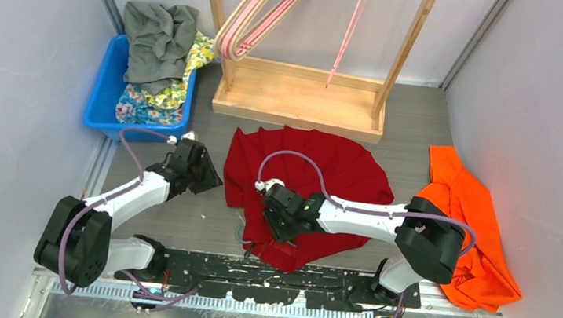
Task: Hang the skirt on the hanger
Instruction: Hang the skirt on the hanger.
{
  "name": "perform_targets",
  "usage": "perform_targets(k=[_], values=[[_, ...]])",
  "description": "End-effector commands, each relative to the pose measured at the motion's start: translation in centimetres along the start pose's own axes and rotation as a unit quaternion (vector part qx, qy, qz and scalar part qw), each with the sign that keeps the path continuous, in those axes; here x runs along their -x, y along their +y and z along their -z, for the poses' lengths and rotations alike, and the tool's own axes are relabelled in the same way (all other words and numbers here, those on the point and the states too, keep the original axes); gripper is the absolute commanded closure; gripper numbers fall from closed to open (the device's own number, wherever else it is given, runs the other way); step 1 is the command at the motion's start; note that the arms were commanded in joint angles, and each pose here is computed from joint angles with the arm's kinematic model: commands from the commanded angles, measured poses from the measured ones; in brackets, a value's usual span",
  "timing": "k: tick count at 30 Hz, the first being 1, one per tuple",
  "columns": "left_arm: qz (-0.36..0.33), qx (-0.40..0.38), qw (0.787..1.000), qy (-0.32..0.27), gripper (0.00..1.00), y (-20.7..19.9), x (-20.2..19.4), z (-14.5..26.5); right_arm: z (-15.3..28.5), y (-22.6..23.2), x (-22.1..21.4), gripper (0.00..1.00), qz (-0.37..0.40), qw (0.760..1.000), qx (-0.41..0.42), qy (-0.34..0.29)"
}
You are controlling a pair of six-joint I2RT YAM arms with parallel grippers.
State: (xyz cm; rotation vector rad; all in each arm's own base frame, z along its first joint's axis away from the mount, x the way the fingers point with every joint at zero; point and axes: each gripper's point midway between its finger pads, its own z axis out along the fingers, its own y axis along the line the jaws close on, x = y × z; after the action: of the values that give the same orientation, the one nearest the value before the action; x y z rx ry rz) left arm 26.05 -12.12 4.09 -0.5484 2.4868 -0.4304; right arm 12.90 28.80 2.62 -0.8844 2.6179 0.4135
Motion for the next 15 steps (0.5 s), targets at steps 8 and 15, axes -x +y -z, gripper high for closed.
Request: perform_targets(k=[8,15], values=[[-0.003,-0.09,0.996,0.01,0.63,-4.7,0.1,-2.3,1.1,1.3,0.9,0.59,-0.013,0.999,0.024,-0.02],[-0.018,-0.051,0.998,0.03,0.93,-4.2,-1.4,-4.0,0.7,1.0,0.7,0.61,-0.009,1.0,0.012,-0.015]])
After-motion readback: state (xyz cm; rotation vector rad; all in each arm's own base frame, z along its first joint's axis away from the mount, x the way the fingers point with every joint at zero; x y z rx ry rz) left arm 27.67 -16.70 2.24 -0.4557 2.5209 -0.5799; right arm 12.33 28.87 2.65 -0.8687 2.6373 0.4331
